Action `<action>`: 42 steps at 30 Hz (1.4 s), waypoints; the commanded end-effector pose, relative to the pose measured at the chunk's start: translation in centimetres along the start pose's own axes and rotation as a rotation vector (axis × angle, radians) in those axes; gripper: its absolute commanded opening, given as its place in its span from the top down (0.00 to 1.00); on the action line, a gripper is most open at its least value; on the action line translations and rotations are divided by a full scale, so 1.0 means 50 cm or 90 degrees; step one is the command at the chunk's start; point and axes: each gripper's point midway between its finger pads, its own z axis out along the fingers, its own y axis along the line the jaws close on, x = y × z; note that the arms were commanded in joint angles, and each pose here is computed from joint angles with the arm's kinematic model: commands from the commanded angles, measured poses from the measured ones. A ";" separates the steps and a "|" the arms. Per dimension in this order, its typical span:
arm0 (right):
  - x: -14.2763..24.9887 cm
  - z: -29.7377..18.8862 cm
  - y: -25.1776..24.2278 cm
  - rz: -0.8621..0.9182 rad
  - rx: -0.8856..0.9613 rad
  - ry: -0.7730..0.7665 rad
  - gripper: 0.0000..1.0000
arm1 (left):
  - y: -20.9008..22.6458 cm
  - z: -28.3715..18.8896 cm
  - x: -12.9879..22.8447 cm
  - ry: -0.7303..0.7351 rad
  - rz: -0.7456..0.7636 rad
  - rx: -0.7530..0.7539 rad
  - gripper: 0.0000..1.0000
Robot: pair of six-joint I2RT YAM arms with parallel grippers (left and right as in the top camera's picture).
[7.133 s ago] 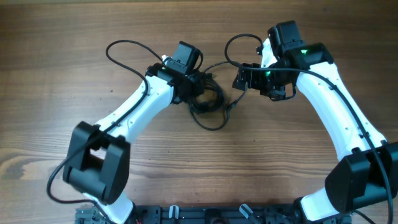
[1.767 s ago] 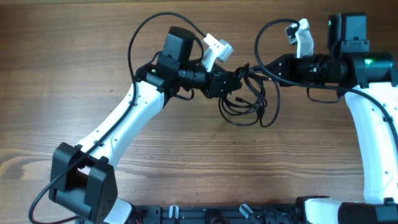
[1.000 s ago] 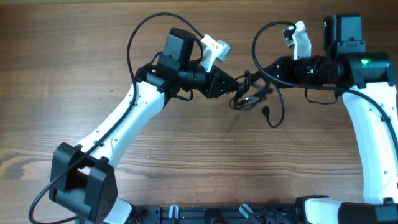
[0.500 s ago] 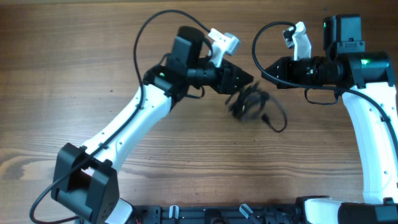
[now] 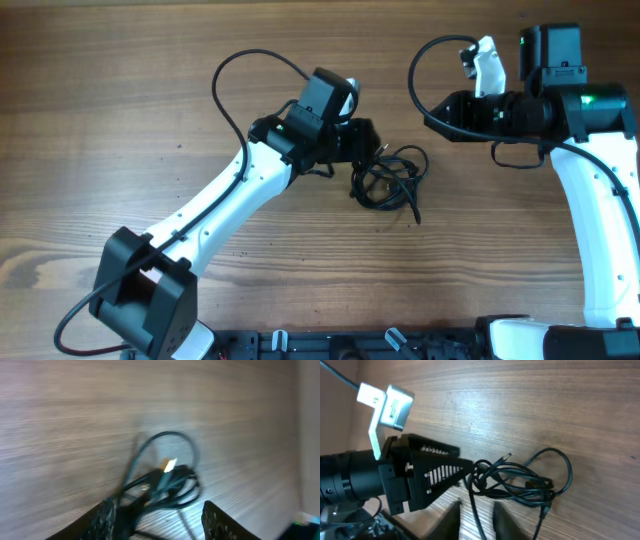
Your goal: Untangle cables
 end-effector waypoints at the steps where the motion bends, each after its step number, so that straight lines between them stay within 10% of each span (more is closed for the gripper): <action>1: -0.001 0.008 -0.010 0.011 0.017 0.005 0.67 | 0.056 0.005 0.002 -0.013 -0.017 -0.090 0.43; 34: 0.000 0.008 -0.015 0.006 0.026 0.006 0.63 | 0.016 0.252 0.198 0.168 -0.131 -0.065 0.68; 38: 0.001 0.007 -0.015 0.006 0.026 0.006 0.63 | 0.029 0.270 0.207 0.175 -0.150 -0.076 0.96; 42: 0.005 0.007 -0.016 0.008 0.027 0.011 0.63 | 0.010 0.256 0.156 0.134 -0.070 -0.030 0.96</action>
